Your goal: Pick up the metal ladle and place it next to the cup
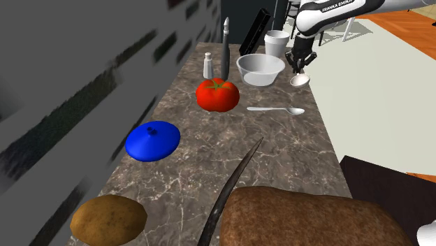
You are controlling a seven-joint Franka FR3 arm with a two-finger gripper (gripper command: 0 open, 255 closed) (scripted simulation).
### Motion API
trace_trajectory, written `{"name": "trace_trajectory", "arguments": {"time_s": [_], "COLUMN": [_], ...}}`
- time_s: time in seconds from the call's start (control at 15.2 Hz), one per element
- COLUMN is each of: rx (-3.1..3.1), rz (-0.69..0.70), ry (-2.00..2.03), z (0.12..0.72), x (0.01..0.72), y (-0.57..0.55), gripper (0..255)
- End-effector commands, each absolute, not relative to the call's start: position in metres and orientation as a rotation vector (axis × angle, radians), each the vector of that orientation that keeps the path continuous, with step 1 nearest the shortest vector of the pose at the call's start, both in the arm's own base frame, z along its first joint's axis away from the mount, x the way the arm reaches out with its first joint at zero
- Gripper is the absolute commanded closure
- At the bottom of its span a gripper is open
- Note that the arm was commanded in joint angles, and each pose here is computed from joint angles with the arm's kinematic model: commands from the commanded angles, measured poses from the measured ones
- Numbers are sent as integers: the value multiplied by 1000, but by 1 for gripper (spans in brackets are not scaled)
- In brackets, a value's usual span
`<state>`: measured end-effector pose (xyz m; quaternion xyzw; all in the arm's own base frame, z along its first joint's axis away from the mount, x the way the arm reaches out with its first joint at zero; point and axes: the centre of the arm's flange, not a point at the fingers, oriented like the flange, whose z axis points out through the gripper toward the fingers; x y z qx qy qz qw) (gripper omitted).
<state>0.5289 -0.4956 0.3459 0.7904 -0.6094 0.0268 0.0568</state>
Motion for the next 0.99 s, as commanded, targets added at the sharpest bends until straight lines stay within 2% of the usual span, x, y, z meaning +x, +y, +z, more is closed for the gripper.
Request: {"name": "trace_trajectory", "arguments": {"time_s": [0.0,0.07,0.4,0.66,0.92], "rx": [2397,2397,2397,2397,2397], "rz": [81,81,81,81,81], "ry": [-1848,-1848,-1848,-1848,-1848], "z": [346,346,346,395,395], "x": [529,529,529,530,530], "y": [-495,-495,-495,-489,-489], "gripper": [255,0,0,0,0]}}
